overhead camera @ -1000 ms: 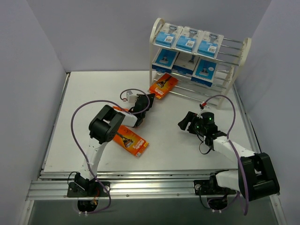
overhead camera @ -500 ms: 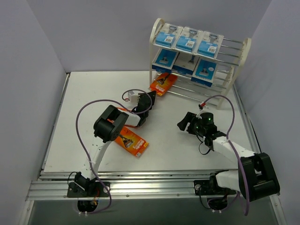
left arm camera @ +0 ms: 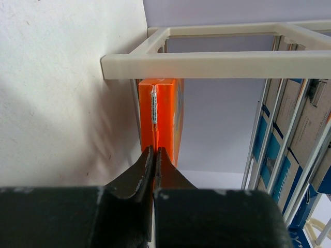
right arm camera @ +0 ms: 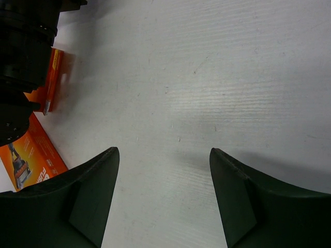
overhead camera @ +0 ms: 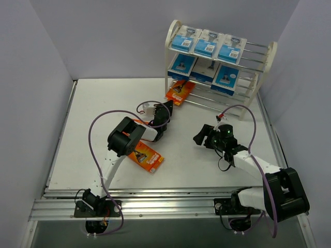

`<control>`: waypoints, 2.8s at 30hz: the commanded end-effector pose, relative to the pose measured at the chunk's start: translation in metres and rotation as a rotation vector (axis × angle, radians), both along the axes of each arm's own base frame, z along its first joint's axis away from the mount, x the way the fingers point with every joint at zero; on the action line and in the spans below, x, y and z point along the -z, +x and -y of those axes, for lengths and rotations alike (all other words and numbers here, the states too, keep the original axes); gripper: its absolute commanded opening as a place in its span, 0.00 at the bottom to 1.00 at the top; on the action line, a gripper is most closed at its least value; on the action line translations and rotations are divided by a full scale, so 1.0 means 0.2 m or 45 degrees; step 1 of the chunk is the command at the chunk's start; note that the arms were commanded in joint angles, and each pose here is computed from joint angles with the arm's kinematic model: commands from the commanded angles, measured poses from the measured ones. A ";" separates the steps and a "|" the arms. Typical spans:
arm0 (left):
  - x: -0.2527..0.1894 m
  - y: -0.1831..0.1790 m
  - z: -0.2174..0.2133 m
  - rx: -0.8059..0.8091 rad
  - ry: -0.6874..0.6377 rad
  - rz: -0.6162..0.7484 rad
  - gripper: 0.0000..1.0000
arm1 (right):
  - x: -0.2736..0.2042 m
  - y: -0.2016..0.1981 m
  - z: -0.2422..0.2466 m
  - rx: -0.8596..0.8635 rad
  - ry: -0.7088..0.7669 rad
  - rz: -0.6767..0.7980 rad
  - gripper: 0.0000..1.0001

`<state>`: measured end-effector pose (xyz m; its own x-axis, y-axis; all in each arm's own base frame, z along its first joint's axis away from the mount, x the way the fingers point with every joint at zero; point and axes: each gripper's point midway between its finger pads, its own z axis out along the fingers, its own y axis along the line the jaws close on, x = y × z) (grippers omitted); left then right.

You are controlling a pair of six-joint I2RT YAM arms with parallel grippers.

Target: Place and organize the shaving razors onto the shelf

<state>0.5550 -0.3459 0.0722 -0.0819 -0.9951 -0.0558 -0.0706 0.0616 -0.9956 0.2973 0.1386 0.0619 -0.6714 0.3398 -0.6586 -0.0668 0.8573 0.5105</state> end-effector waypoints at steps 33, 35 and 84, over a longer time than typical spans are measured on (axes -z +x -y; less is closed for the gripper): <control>-0.15 0.15 0.03 -0.139 -0.176 0.155 0.15 | -0.06 0.04 -0.04 -0.008 -0.040 0.065 0.67; -0.13 0.16 0.05 -0.128 -0.170 0.143 0.27 | -0.06 0.04 -0.04 -0.009 -0.041 0.065 0.67; -0.77 -0.65 -0.68 0.393 0.512 0.039 0.94 | -0.17 0.07 -0.02 -0.006 -0.125 0.165 0.65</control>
<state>0.4427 -0.2193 0.2385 -0.2604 -0.9296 -0.2609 0.0803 0.2484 -0.9653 0.3011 0.1333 0.0735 -0.6180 0.2986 -0.7272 -0.0744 0.8987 0.4322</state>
